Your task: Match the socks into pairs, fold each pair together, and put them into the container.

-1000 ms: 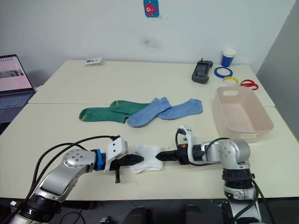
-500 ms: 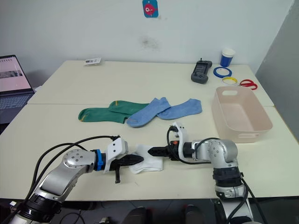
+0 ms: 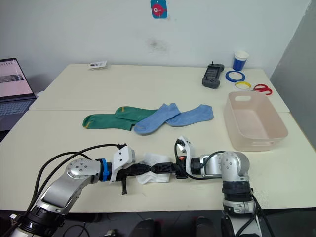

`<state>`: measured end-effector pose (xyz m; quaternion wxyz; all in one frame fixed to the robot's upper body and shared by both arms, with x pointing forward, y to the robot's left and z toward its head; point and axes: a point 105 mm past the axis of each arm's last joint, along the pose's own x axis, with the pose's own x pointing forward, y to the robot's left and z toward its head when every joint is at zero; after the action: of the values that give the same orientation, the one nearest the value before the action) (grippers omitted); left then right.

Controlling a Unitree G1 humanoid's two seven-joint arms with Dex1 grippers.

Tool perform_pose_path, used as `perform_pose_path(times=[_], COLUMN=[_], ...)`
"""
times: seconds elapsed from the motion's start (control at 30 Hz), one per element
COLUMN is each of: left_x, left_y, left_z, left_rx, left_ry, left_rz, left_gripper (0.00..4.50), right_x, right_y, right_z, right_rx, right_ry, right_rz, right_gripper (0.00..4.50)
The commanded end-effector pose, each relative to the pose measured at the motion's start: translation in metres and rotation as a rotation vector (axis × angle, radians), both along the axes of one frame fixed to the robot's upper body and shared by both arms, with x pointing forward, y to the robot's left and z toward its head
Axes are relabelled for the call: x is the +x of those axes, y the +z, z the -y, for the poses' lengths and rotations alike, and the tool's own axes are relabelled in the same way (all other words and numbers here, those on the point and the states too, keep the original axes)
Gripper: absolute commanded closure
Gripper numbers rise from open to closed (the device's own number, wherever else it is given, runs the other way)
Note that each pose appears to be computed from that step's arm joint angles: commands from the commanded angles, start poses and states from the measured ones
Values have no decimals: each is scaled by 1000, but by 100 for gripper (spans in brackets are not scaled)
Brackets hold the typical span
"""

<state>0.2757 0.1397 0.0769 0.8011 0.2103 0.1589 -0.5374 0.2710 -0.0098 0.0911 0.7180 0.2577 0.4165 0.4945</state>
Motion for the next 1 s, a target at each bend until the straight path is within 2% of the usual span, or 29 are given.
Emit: perform_pose_path(times=[0.03, 0.17, 0.23, 0.3, 0.43, 0.47, 0.63, 0.67, 0.83, 0.93, 1.0], left_x=[-3, -3, -3, -3, -3, -3, -3, -3, -10, -13, -13], left_y=[-14, -14, -14, -13, -13, -13, -13, -12, -6, 9, 23], left_z=[-5, -5, -6, -6, -6, -6, -5, -5, -1, 3, 3], left_rx=[37, 37, 38, 37, 36, 36, 31, 30, -21, -111, -166], left_ry=[15, 14, 14, 14, 15, 15, 15, 15, -26, -29, -21], left_rz=[-48, -47, -46, -46, -49, -51, -56, -58, -94, -107, -104], left_gripper=[450, 450, 450, 450, 450, 450, 450, 450, 450, 393, 333], right_x=[5, 9, 9, 9, 9, 9, 12, 12, 13, 14, 14], right_y=[-4, -4, -4, -5, -7, -8, -8, -7, -7, -6, -4], right_z=[-2, -3, -3, -3, -2, -2, -1, -1, 0, 1, 3], right_rx=[5, 4, 2, -3, -17, -20, -21, -21, -25, -27, -31], right_ry=[-49, -64, -60, -57, -59, -62, -71, -71, -67, -65, -64], right_rz=[-22, -13, -3, 1, 8, 8, 12, 14, 25, 33, 45], right_gripper=[1, 1, 38, 89, 224, 269, 430, 448, 448, 450, 450])
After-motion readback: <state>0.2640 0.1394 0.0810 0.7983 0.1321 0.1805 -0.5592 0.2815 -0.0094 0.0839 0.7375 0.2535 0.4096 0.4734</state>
